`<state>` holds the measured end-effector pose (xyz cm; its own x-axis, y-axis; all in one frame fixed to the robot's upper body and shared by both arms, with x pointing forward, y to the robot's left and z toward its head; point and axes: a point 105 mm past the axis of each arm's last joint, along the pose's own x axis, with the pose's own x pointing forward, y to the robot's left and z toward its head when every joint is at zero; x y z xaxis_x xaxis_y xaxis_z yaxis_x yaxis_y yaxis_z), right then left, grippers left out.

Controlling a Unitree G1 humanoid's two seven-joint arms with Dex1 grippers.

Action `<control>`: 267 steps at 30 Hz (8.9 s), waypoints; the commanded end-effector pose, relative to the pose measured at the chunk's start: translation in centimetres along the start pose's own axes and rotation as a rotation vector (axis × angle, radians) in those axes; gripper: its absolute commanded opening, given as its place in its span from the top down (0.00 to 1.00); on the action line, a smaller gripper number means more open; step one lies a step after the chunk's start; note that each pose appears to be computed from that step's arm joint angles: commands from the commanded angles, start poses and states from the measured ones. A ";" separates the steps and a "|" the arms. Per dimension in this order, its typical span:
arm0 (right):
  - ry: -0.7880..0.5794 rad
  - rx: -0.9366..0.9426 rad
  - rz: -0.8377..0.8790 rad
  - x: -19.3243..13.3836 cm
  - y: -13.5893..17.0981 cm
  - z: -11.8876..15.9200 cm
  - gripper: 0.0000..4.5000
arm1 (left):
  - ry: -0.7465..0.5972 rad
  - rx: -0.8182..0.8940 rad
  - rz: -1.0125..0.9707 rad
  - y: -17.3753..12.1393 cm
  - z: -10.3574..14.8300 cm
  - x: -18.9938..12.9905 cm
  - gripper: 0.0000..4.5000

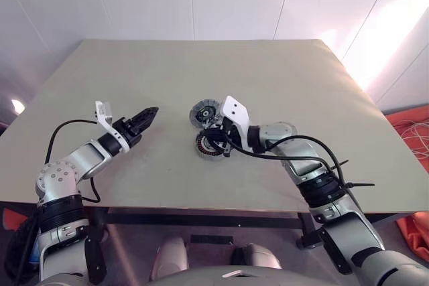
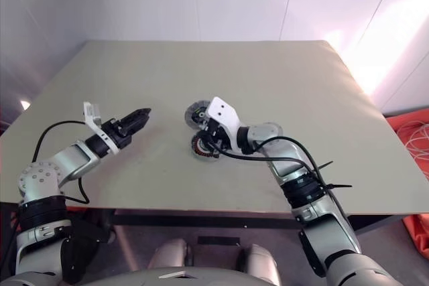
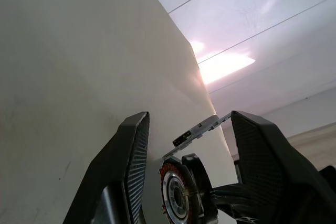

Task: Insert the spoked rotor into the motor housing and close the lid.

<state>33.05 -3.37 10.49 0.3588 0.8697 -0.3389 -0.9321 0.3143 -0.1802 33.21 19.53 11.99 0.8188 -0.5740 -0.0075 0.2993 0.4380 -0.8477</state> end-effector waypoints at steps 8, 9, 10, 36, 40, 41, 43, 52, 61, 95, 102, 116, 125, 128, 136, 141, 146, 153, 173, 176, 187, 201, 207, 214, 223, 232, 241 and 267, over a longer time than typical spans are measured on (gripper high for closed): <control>-0.051 -0.078 -0.075 -2.0 -1.9 2.9 1.00 | -0.019 0.016 -0.044 -1.0 0.6 0.8 0.41; -0.048 -0.079 -0.083 -2.3 -2.1 2.9 1.00 | -0.018 0.015 -0.044 -0.9 0.6 0.8 0.41; -0.045 -0.081 -0.093 -2.6 -2.4 2.9 1.00 | -0.017 0.014 -0.044 -0.9 0.6 0.8 0.41; 0.037 0.021 -0.086 -2.5 -1.8 -1.3 1.00 | -0.020 0.032 -0.034 -0.9 1.2 0.6 0.41; 0.003 0.016 -0.061 -1.1 -1.2 -0.2 1.00 | -0.035 0.040 -0.026 -0.9 1.6 0.4 0.41; -0.002 0.015 -0.053 -0.7 -1.0 0.0 1.00 | -0.039 0.041 -0.024 -0.8 1.7 0.4 0.41; -0.012 0.010 -0.037 -0.1 -0.6 0.3 1.00 | -0.049 0.046 -0.019 -0.8 2.1 0.2 0.41; -0.021 -0.004 -0.026 0.6 -0.5 0.8 1.00 | -0.069 0.055 -0.008 -0.7 2.7 -0.3 0.41; -0.042 -0.018 -0.022 1.8 -0.6 1.7 1.00 | -0.073 0.057 -0.006 -0.7 2.8 -0.3 0.41; -0.044 0.072 -0.102 -8.7 -1.6 1.9 0.57 | -0.008 0.034 -0.054 -0.8 1.5 1.9 0.40; 0.021 -0.063 -0.084 -8.0 -0.8 1.9 0.20 | -0.002 0.040 -0.057 -0.8 1.6 2.0 0.40; 0.140 -0.232 -0.119 -5.3 -0.1 2.4 0.20 | -0.026 0.038 -0.027 -0.3 1.6 0.9 0.40; 0.131 -0.485 -0.148 -5.3 -1.6 5.7 0.20 | -0.032 0.038 -0.018 -0.2 1.7 1.0 0.40; 0.169 -0.526 -0.196 -5.4 -2.2 7.1 0.20 | -0.034 0.037 -0.017 -0.2 1.7 1.0 0.40; 0.087 -0.589 -0.110 -4.6 -0.5 7.4 0.20 | -0.043 0.032 -0.011 0.0 1.7 0.8 0.40; 0.114 -0.670 0.026 -6.5 -0.8 6.7 0.20 | -0.044 0.031 -0.008 0.1 1.8 0.8 0.40; 0.211 -0.812 0.212 -7.2 -1.5 6.8 0.20 | -0.035 0.037 -0.016 0.0 1.9 1.4 0.40; 0.371 -1.137 0.625 -5.1 -0.2 5.3 0.20 | -0.025 0.039 -0.027 -0.1 1.9 2.0 0.40; 0.452 -1.378 0.706 -0.4 -2.1 4.8 0.20 | -0.055 0.020 -0.006 -0.1 0.5 0.5 0.40; 0.459 -1.388 0.702 0.0 -2.3 4.3 0.20 | -0.055 0.021 -0.008 -0.2 0.6 0.6 0.40; 0.467 -1.414 0.684 0.5 -2.6 3.5 0.20 | -0.059 0.025 -0.001 0.0 0.9 0.6 0.40; 0.453 -1.415 0.661 0.5 -2.8 3.3 0.33 | -0.064 0.033 0.004 0.3 1.3 0.6 0.40; 0.453 -1.415 0.649 0.1 -3.0 3.4 0.33 | -0.060 0.032 0.003 0.3 1.3 0.7 0.40; 0.438 -1.423 0.620 -0.3 -3.3 4.2 0.33 | -0.056 0.030 -0.002 0.3 1.2 0.9 0.40; 0.438 -1.409 0.586 -0.9 -3.8 4.6 0.33 | -0.052 0.035 -0.004 0.3 1.3 1.2 0.40; 0.479 -1.355 0.547 -1.9 -4.8 4.0 0.33 | -0.045 0.038 -0.005 0.3 1.4 1.3 0.40; 0.483 -1.205 0.455 -2.8 -5.7 3.0 0.33 | -0.037 0.035 -0.012 0.2 1.2 1.6 0.40; -0.085 1.224 -0.336 -11.4 -9.5 0.8 0.33 | 0.014 -0.013 0.001 0.6 -0.2 1.5 0.40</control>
<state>38.42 -16.22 17.71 0.6341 0.6775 -0.3726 -0.2867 0.6536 0.7005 34.31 18.59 10.01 0.8118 -0.5819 -0.0491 0.2542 0.4278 -0.8674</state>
